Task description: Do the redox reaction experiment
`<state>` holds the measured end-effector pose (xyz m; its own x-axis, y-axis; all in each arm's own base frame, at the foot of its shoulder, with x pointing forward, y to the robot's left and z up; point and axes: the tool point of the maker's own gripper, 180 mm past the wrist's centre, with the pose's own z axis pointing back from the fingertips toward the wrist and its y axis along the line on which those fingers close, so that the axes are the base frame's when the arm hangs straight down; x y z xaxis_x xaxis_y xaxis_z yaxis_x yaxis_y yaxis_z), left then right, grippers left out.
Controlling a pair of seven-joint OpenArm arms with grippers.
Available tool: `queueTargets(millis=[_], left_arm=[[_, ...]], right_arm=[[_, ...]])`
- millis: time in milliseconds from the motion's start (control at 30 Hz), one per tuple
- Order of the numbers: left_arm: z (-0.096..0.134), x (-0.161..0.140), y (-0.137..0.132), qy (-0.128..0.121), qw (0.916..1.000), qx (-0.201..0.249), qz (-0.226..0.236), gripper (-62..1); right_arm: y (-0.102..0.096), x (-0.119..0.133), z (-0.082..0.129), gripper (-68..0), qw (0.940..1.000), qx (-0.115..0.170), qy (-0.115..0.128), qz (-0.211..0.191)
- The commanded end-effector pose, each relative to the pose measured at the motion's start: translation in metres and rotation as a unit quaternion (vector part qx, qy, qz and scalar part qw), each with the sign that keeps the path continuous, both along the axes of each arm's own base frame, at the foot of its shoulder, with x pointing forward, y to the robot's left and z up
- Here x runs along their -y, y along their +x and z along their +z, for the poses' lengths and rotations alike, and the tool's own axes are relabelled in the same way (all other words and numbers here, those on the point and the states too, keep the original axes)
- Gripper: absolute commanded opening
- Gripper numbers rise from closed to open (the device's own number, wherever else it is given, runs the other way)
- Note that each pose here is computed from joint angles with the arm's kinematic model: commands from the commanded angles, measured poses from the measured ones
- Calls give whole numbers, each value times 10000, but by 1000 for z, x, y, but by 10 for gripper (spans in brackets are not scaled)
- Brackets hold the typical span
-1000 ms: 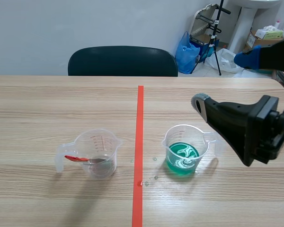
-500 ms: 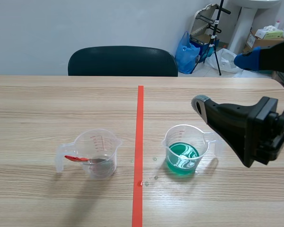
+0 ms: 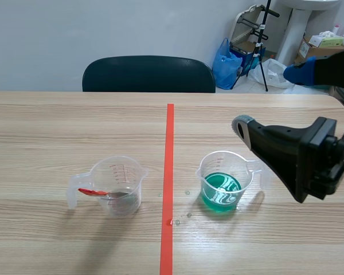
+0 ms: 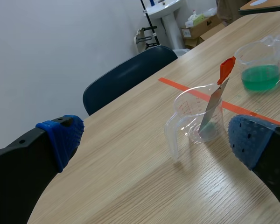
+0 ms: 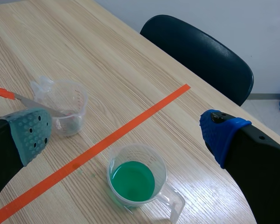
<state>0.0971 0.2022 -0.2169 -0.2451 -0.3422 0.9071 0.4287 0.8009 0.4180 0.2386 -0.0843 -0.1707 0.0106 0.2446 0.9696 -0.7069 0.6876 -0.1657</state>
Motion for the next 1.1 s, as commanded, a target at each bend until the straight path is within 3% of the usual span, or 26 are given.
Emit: queueTargets(millis=[0, 1067], left_arm=[[10, -1, 2, -59, 9998, 168, 26, 14], [11, -2, 4, -82, 9997, 206, 58, 14]], right_arm=[[2, -1, 5, 4, 9999, 89, 63, 29], [2, -1, 5, 4, 9999, 88, 62, 29]])
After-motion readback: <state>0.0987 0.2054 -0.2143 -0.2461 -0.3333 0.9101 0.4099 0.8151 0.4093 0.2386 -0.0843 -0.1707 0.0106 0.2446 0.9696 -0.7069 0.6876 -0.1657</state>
